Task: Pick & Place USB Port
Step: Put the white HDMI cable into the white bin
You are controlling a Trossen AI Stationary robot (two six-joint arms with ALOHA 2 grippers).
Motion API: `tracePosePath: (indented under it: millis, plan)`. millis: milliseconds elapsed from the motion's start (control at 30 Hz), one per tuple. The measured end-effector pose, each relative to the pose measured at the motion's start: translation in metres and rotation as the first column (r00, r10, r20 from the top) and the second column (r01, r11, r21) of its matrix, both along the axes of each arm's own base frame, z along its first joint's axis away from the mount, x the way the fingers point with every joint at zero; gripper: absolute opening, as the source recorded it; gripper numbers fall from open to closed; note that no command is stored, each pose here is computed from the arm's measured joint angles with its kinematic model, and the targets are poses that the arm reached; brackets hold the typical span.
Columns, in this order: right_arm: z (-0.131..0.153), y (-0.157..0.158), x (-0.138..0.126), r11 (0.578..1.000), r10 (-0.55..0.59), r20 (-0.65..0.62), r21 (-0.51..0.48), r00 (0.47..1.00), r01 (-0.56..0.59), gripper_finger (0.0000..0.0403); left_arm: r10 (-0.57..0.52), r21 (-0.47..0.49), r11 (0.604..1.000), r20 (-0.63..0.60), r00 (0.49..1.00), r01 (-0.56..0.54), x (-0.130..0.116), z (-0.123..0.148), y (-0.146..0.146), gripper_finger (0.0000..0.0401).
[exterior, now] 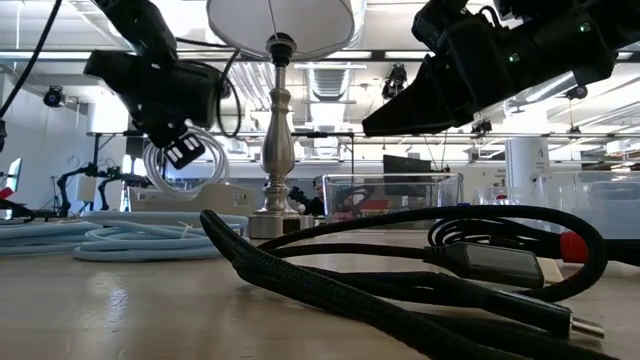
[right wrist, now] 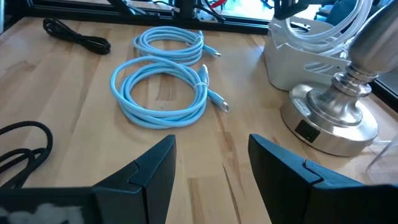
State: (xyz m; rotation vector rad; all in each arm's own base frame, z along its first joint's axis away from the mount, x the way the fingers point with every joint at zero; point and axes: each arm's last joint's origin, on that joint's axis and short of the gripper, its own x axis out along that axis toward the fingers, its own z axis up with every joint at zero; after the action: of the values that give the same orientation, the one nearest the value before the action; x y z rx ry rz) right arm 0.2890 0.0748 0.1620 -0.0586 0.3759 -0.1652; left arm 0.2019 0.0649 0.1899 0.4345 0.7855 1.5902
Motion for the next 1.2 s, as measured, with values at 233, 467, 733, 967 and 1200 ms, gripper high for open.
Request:
tracePosePath:
  millis: [233, 467, 733, 967, 1200]
  plan:
    - [0.000, -0.002, 0.001, 1.000, 0.000, -0.003, -0.019, 1.000, 0.000, 0.0199, -0.054, -0.109, 0.993, -0.112, 0.992, 0.042, 0.015, -0.003, 0.011, 0.0042]
    - [0.000, -0.002, 0.001, 1.000, 0.004, -0.005, -0.029, 1.000, -0.004, 0.0199, -0.217, -0.317, 0.939, -0.247, 0.944, 0.133, 0.026, -0.003, 0.032, 0.0046]
    - [0.000, -0.002, 0.001, 1.000, -0.002, -0.002, -0.014, 1.000, 0.002, 0.0199, -0.315, -0.416, 0.890, -0.266, 0.911, 0.186, 0.026, -0.002, 0.054, 0.0049]
    - [0.000, -0.002, 0.001, 1.000, -0.011, 0.003, 0.011, 1.000, 0.011, 0.0199, -0.350, -0.484, 0.853, -0.250, 0.903, 0.196, 0.021, -0.004, 0.067, 0.0050]
    - [0.000, -0.002, 0.001, 1.000, -0.012, 0.003, 0.013, 1.000, 0.012, 0.0199, -0.388, -0.503, 0.842, -0.310, 0.868, 0.196, 0.020, -0.005, 0.067, 0.0056]
